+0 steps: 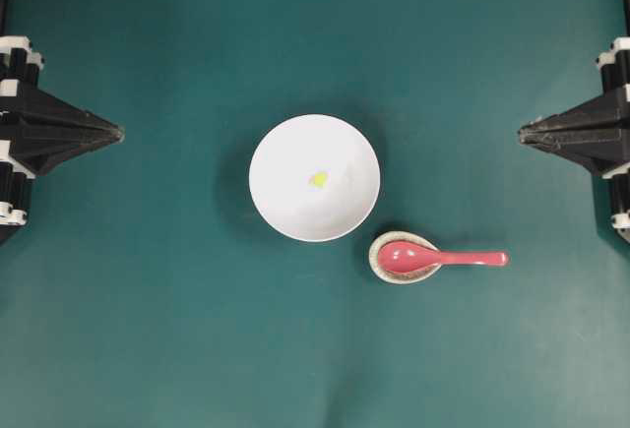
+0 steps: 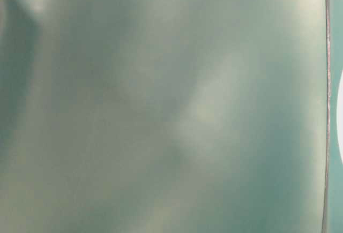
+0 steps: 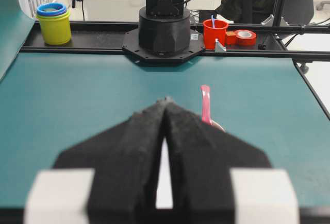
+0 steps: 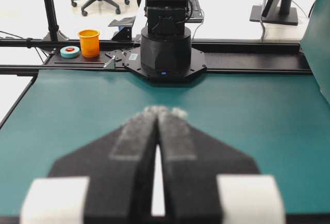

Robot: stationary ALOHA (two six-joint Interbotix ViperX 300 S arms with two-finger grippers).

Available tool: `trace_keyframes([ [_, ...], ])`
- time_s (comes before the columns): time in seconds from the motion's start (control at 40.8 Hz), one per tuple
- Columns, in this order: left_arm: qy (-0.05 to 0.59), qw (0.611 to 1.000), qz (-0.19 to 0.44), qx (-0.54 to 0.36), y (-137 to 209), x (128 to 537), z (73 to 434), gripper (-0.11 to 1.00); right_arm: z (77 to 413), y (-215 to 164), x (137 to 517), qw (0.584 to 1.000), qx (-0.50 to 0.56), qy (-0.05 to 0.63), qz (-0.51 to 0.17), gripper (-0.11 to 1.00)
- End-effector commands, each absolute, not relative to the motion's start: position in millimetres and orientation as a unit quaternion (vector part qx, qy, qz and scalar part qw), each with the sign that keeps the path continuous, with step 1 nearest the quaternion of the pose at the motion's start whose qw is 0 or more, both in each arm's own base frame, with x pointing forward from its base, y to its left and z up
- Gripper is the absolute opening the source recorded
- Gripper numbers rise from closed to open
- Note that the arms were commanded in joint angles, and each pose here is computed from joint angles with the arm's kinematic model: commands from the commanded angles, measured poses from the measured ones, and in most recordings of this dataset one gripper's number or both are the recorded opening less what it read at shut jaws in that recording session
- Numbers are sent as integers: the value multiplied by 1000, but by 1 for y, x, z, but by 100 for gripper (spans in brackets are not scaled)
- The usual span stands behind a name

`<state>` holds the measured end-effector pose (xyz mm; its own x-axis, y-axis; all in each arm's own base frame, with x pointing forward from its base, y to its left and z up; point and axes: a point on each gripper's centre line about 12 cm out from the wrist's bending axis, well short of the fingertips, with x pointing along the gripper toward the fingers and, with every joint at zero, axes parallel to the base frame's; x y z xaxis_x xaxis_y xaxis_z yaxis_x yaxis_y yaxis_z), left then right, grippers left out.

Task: Scoop the yellow hexagonal prism block from the bowl with a spoon using the right arm.
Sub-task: 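Move the right gripper inward toward the pink spoon handle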

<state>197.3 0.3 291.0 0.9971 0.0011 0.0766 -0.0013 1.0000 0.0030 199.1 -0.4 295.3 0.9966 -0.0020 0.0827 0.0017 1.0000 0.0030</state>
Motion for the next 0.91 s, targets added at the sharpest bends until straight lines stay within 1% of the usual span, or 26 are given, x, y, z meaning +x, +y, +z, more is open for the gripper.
trace_keyframes([
  [0.0,-27,1000,1,-1,0,201,295,-1,300,-2,202,999,1,-46,-4,-1],
  [0.049,-15,1000,1,-2,0,201,292,-1,300,-2,202,999,1,-44,-4,-1],
  [0.563,-17,1000,1,-4,0,201,293,-1,300,-5,203,999,26,-40,-14,0],
  [0.637,-16,1000,1,-4,0,201,293,-1,300,-5,202,999,29,-40,-15,7],
  [0.784,-15,1000,1,-5,0,201,292,-1,299,-6,203,998,45,-36,-17,37],
  [0.882,-15,1000,1,-5,0,201,292,-1,294,-5,204,998,52,-22,-16,49],
])
